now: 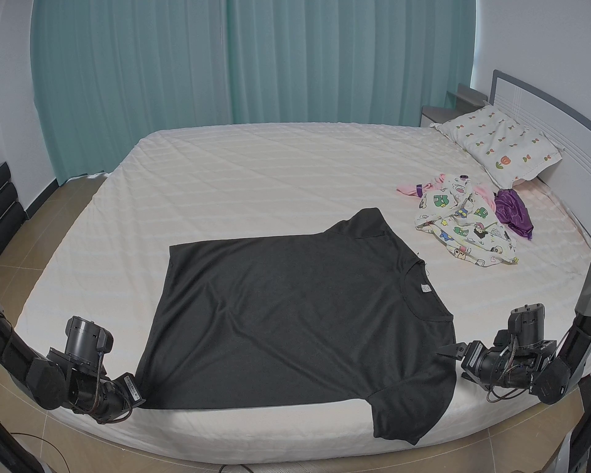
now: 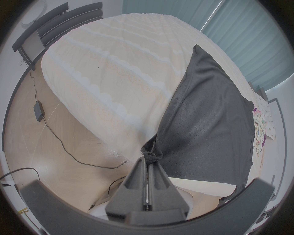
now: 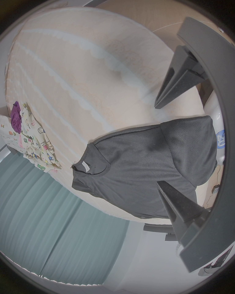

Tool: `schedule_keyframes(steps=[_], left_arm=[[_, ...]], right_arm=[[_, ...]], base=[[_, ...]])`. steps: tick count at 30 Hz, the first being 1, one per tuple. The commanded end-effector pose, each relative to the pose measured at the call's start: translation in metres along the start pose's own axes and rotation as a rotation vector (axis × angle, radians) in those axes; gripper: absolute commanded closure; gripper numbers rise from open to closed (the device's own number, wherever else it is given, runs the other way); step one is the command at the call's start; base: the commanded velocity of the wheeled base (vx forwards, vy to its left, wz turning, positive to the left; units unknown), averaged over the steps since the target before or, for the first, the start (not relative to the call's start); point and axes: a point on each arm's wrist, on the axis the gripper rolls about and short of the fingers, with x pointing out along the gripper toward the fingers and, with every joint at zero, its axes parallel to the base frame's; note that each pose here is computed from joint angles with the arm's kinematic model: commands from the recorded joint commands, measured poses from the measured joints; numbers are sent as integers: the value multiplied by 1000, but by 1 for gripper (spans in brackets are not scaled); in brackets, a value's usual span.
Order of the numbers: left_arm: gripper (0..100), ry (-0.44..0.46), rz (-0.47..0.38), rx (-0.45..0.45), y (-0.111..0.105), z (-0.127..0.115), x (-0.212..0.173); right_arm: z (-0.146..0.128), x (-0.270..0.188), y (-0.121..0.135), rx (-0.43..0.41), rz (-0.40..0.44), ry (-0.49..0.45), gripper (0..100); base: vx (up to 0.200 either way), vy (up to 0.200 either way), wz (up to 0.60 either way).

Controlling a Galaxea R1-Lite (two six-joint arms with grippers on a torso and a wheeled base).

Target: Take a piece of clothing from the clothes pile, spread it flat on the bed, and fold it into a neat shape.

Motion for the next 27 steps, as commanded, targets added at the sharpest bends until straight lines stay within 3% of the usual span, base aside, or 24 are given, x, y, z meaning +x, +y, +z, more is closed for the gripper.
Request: schedule_keyframes(steps=[1,14,15,27], left_arm=[[100,18,15,1,0,0,6],[100,54,-27,-9,-1,1,7],[100,54,-29,-9,-2,1,7],[100,47,-82,-23,-6,4,7]], right_arm=[[2,12,-5,13,-11,4,0],[7,35,-12,15,33,-53,0],[8,36,-11,14,38,-60,100],[46,45,-1,16,128,-176,100]], base=[[0,0,0],[0,0,0],[0,0,0],[0,0,0]])
